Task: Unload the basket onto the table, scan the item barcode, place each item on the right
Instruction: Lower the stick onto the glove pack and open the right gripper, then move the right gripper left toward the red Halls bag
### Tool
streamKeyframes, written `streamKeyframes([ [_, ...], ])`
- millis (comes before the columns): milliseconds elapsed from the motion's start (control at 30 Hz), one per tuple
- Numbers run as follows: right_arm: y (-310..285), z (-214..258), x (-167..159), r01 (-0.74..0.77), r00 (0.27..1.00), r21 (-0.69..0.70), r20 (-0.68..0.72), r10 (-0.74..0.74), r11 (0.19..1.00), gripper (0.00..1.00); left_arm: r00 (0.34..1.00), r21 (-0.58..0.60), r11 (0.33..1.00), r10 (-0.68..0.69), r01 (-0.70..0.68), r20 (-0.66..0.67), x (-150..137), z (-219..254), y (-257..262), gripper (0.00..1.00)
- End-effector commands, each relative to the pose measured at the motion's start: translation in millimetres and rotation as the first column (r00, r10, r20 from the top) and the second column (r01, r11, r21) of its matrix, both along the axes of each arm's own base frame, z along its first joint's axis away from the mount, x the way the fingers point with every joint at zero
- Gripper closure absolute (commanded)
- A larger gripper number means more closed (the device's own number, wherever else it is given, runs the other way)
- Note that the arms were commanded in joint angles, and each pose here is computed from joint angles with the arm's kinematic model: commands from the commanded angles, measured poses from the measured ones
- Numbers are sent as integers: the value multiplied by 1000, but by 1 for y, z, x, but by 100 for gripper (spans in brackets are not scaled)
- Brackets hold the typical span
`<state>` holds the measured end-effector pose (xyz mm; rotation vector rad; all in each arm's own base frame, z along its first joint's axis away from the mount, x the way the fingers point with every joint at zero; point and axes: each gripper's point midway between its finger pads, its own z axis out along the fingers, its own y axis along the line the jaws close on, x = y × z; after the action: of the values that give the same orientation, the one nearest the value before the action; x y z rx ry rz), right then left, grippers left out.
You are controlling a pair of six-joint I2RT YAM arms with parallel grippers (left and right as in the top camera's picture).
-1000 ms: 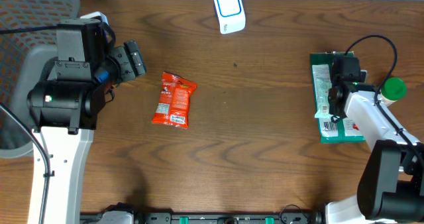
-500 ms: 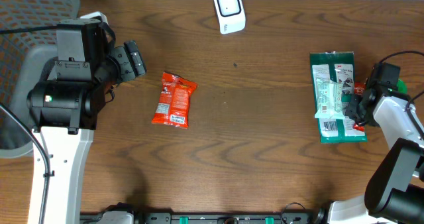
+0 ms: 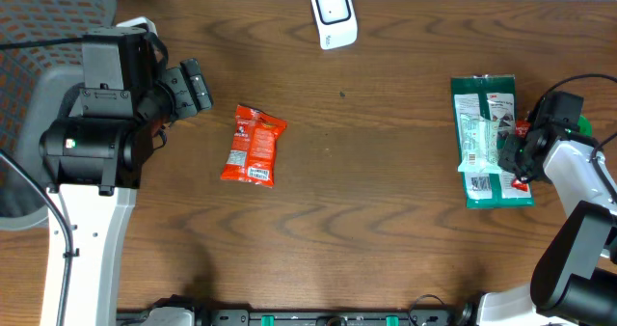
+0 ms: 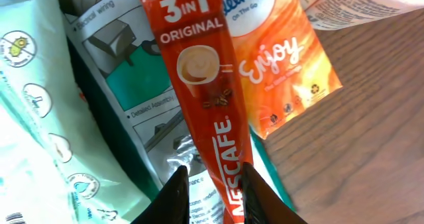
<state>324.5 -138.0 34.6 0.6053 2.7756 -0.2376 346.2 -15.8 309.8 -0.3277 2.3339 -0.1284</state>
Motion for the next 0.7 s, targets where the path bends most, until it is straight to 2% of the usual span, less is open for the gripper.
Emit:
streamKeyframes([
  [0, 20, 1, 9, -15, 999, 97, 50, 10, 995, 70, 1000, 5, 1000, 10, -10, 4, 1, 2, 3, 10],
  [100, 54, 9, 27, -118, 987, 194, 130, 94, 974, 61, 1000, 5, 1000, 10, -10, 4, 1, 2, 3, 10],
  [367, 169, 57, 58, -418, 884, 292, 348, 312, 860, 58, 1000, 5, 1000, 10, -10, 4, 1, 2, 3, 10],
  [533, 264, 74, 56, -626, 763, 350, 457, 457, 696, 46, 1000, 5, 1000, 10, -10, 4, 1, 2, 3, 10],
  [667, 329, 89, 43, -743, 661, 364, 534, 528, 562, 28, 1000, 5, 1000, 11, -11, 4, 1, 2, 3, 10],
])
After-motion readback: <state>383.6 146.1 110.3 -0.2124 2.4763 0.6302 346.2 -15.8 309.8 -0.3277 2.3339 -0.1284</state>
